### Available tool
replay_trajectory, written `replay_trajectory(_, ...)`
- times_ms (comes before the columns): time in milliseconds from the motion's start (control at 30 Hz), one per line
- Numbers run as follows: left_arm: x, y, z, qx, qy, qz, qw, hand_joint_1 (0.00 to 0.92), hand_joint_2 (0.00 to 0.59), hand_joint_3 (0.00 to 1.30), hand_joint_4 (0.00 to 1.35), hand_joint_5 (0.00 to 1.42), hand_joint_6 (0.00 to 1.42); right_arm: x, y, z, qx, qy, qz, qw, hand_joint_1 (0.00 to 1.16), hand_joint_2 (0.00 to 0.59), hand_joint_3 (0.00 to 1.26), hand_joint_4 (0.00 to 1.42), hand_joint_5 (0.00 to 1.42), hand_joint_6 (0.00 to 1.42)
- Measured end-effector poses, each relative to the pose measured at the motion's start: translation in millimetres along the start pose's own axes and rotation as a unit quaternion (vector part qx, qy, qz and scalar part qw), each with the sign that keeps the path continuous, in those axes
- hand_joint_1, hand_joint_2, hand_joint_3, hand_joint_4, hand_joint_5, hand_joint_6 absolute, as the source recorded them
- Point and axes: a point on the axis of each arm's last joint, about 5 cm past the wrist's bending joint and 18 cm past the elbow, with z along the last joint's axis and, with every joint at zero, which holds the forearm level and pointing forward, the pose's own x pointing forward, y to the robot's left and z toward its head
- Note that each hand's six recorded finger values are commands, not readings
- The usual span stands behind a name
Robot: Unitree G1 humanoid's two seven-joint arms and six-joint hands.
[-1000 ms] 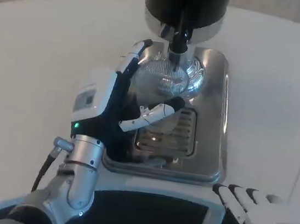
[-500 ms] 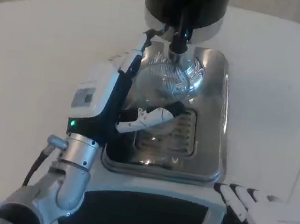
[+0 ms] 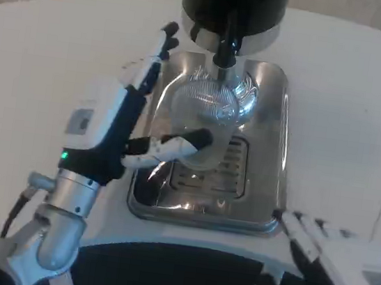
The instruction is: Grasp the cup under the faucet to collect the drink, then remove the cup.
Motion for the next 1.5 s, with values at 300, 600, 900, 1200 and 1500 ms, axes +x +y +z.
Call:
replay_trajectory(300,-20.3,25.5,-12.6,0.024,0.000,-0.012,0.9996,0.039,0.043,0.05,0.00,0.21,0.26,2.1,-6.3,-5.3,0.031,-0.006,-0.037,0.9988,0.05,0.506,0.00,0.00,0.00,0.00)
replay_trajectory(600,-46.6,45.9,-24.2,0.065,0.030,-0.059,0.9957,0.044,0.057,0.08,0.07,0.22,0.28,2.2,-7.5,-7.0,0.043,-0.011,-0.053,0.9976,0.06,0.503,0.00,0.00,0.00,0.00)
replay_trajectory(900,-73.2,57.1,-25.4,0.083,0.068,-0.082,0.9909,0.064,0.077,0.09,0.08,0.21,0.28,14.3,-23.9,-5.2,0.107,-0.017,-0.093,0.9897,0.06,0.496,0.00,0.00,0.00,0.00)
replay_trajectory(1200,-95.3,71.1,-24.2,0.107,0.084,-0.151,0.9792,0.068,0.081,0.10,0.06,0.16,0.25,47.6,-50.3,-1.4,0.198,-0.049,-0.134,0.9697,0.01,0.489,0.00,0.00,0.00,0.00)
replay_trajectory(1500,-112.5,79.8,-17.0,0.098,0.067,-0.198,0.9729,0.058,0.084,0.10,0.05,0.16,0.25,63.5,-52.7,7.1,0.226,-0.075,-0.147,0.9601,0.00,0.487,0.00,0.00,0.00,0.00)
